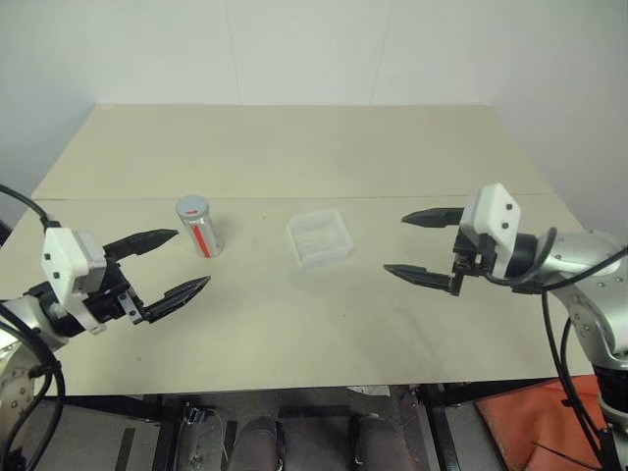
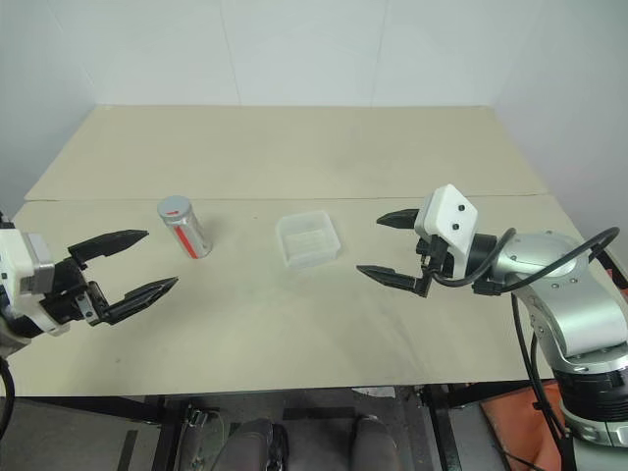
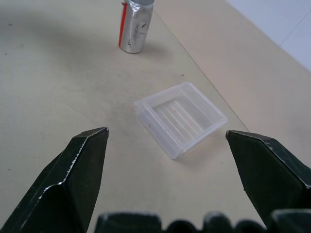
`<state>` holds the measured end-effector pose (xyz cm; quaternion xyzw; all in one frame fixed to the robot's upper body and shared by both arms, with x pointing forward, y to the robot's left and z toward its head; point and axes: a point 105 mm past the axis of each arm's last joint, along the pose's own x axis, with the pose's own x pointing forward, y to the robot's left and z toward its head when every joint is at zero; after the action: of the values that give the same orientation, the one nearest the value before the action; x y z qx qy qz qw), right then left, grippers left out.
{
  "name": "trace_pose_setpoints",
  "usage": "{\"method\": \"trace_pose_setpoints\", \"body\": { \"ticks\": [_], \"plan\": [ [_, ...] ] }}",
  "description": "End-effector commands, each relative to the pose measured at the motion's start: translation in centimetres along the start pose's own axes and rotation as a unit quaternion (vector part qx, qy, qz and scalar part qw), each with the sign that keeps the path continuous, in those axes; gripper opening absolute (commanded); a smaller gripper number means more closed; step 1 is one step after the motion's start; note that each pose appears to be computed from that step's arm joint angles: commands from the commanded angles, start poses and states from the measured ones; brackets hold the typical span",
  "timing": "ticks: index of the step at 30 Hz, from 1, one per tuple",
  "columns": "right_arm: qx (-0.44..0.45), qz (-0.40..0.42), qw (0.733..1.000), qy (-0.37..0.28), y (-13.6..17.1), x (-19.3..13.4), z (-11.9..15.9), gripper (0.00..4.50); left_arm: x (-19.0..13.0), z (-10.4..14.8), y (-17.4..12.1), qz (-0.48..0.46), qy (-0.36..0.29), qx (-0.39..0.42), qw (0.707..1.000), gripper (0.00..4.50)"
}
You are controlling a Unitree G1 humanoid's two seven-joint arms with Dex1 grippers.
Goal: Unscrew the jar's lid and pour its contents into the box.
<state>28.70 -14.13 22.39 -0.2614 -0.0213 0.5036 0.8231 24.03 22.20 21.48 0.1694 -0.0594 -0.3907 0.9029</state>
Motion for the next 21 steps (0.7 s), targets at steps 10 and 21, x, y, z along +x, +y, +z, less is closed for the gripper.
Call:
{"method": "trace_pose_setpoints", "body": {
  "ticks": [10, 21],
  "plan": [
    [-0.034, 0.008, 0.999, -0.018, -0.5, -0.2, 1.3, 4.50, -0.2, 1.1, -0.2, 0.012, -0.015, 0.029, 0.999, 4.46],
    [-0.029, 0.010, 0.999, -0.018, -0.2, 0.1, 0.8, 4.50, 0.5, -1.6, 1.1, 0.146, 0.017, 0.018, 0.989, 4.46]
  ]
}}
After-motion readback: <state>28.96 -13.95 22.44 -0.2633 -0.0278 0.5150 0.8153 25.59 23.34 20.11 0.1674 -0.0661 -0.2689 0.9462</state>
